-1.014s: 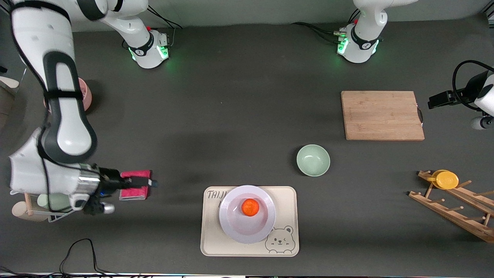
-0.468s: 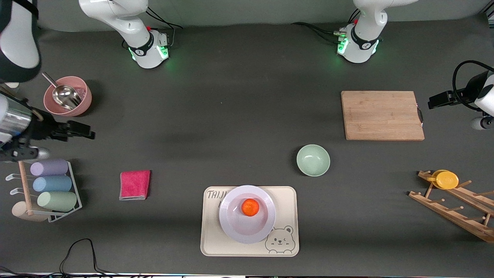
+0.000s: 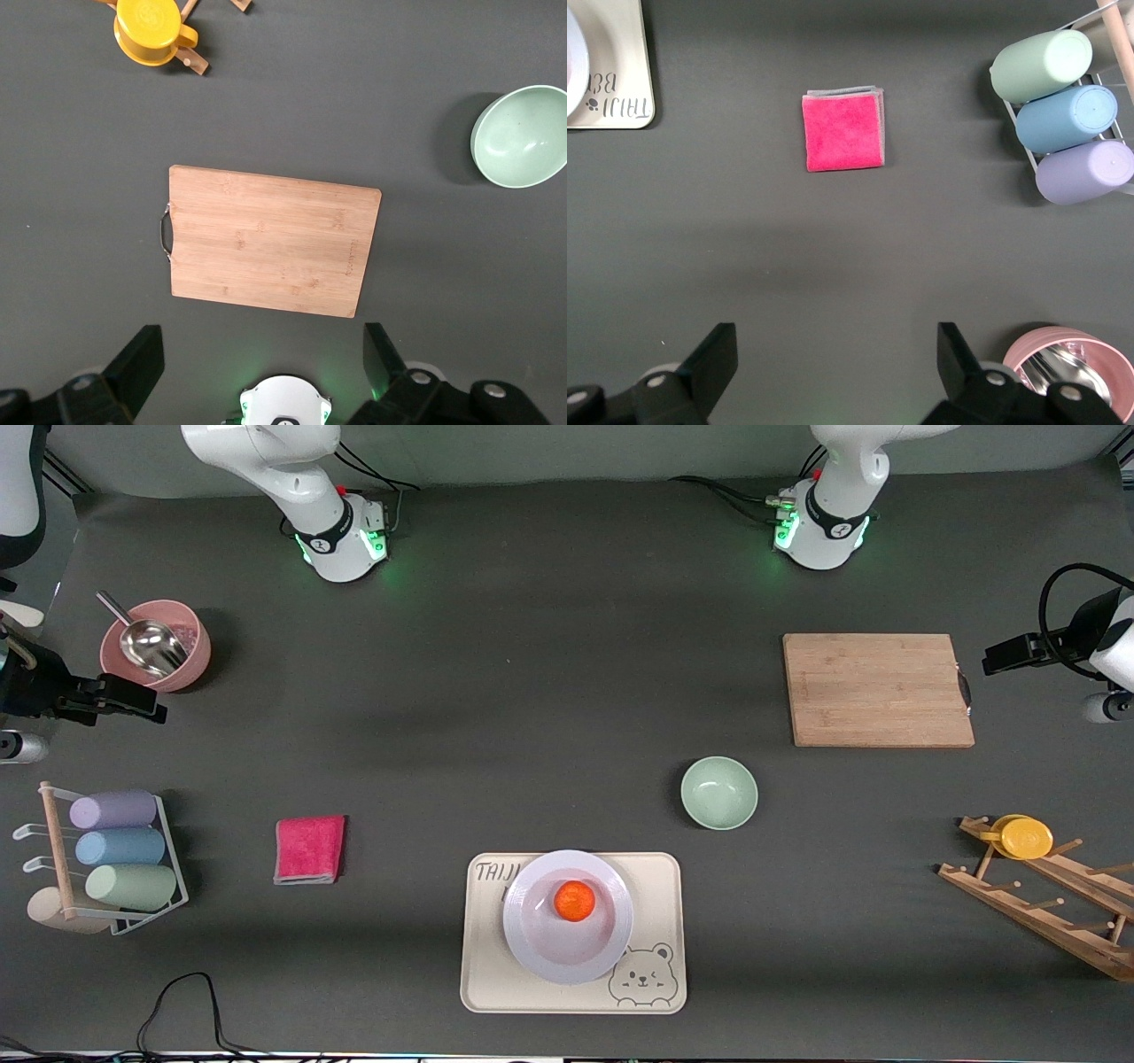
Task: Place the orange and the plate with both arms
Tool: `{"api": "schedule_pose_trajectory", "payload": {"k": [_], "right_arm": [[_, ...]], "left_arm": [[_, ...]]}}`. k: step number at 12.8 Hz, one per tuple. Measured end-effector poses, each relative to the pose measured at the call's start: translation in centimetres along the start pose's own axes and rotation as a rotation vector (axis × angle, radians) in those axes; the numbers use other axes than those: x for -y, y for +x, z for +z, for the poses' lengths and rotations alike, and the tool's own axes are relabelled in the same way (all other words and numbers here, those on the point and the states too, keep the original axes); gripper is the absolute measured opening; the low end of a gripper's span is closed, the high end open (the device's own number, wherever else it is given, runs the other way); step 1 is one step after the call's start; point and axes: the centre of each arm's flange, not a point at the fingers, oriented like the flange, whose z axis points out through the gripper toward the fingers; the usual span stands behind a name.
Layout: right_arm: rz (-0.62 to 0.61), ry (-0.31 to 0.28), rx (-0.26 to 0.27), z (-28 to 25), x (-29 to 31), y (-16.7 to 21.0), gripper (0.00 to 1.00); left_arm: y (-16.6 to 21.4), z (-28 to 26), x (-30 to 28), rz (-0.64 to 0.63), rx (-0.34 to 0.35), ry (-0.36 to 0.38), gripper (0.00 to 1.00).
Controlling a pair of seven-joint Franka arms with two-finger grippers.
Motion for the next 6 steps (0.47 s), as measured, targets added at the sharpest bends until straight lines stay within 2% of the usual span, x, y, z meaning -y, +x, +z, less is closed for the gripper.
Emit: {"api": "schedule_pose_trajectory", "payload": {"k": [6], "right_arm": [[0.011,-0.004,0.004,0.1,-0.6,0.0,1.00]], "left_arm": [[-0.2,-2.5,0.6,-0.016,-0.054,-0.006,1.00]]}}
